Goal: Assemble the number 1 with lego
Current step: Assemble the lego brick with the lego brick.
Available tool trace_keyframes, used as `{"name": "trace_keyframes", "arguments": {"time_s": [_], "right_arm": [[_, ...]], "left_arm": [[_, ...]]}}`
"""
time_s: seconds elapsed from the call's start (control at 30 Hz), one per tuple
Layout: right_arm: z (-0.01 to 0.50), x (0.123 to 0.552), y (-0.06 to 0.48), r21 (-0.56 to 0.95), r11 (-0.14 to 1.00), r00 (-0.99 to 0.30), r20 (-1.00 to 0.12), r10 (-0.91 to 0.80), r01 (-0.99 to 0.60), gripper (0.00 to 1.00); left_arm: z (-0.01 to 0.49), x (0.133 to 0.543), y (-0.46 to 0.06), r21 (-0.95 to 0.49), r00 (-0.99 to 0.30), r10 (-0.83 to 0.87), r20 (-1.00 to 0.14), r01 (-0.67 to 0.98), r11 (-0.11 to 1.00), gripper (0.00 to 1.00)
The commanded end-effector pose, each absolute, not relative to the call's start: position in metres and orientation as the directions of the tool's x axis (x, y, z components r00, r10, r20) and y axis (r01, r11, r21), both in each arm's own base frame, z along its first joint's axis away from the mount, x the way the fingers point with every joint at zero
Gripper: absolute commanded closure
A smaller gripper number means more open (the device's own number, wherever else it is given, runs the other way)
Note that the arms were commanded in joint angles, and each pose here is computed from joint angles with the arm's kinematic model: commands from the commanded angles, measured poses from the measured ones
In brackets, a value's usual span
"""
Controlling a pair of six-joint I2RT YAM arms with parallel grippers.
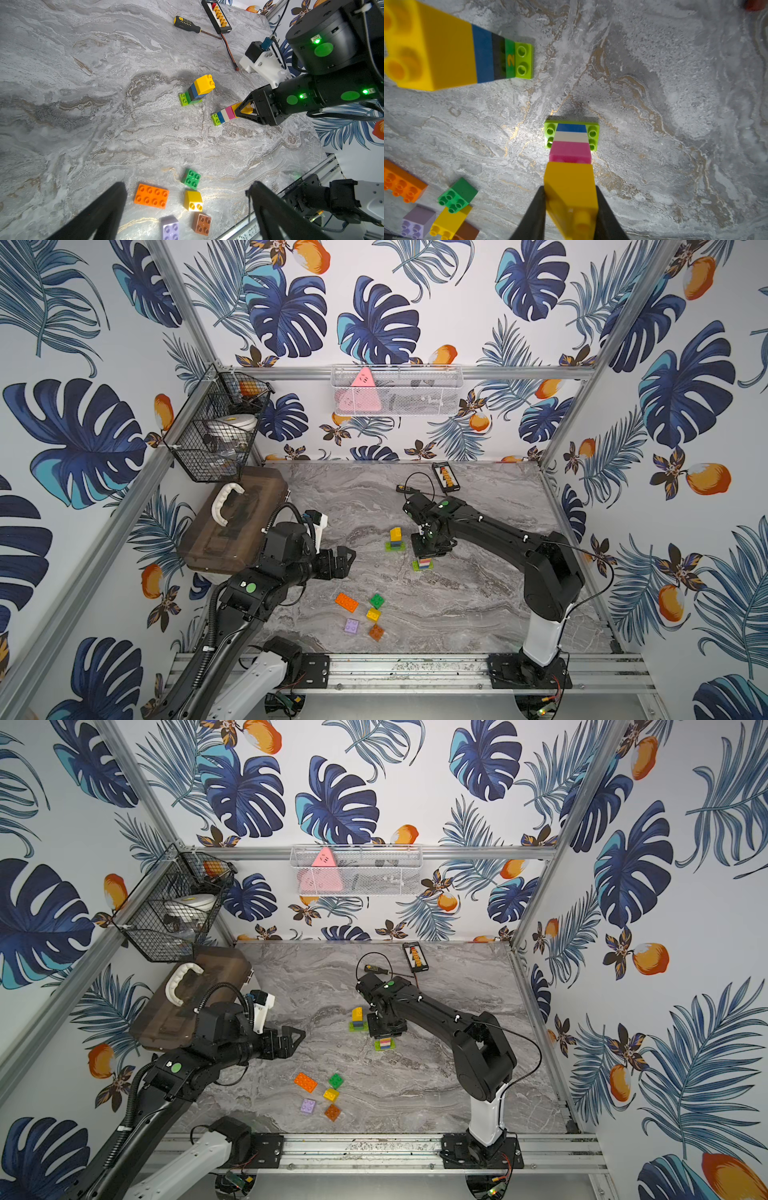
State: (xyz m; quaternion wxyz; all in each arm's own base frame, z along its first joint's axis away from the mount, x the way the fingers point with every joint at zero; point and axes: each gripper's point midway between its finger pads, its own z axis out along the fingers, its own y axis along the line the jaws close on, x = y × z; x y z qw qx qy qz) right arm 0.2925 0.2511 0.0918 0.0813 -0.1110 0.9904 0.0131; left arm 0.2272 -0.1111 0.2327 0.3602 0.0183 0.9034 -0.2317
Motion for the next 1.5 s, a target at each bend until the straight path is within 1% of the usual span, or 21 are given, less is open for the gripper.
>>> {"name": "trace_keyframes", "arguments": {"time_s": [0.0,0.33,0.6,0.77,0.97,1.47], "right_arm": [[0.085,0.289,0.24,-0.049,0.97,-0.961,-0.132,-0.243,-0.238,0.92],[0.068,0.295,0.244,-0.065,0.963,-0.96,-0.092,-0.265,-0.26,0.92],[0.054,0.29,0.238,-0.087,0.972,-0.973,-0.057,-0.222,-0.217,0.93],[0.063,0.296,0.231,-0.095,0.983,-0.983,-0.078,-0.165,-0.157,0.93],[0.083,0.314,0.223,-0.06,0.996,-0.99,-0.122,-0.073,-0.066,0.91],[0.092,0.349,0.231,0.011,1.0,-0.988,-0.151,0.023,0.022,0.9]], "left_arm": [[0.238,0.229,-0.112,-0.407,-0.727,-0.139,-0.673,0.206,0.89,0.01],[0.237,0.23,-0.111,-0.406,-0.729,-0.139,-0.671,0.204,0.891,0.01],[0.236,0.23,-0.112,-0.407,-0.731,-0.138,-0.668,0.203,0.891,0.01],[0.236,0.23,-0.112,-0.408,-0.732,-0.138,-0.667,0.204,0.89,0.01],[0.236,0.23,-0.112,-0.408,-0.731,-0.138,-0.668,0.204,0.89,0.01],[0.237,0.23,-0.112,-0.407,-0.731,-0.137,-0.669,0.206,0.89,0.01]]}}
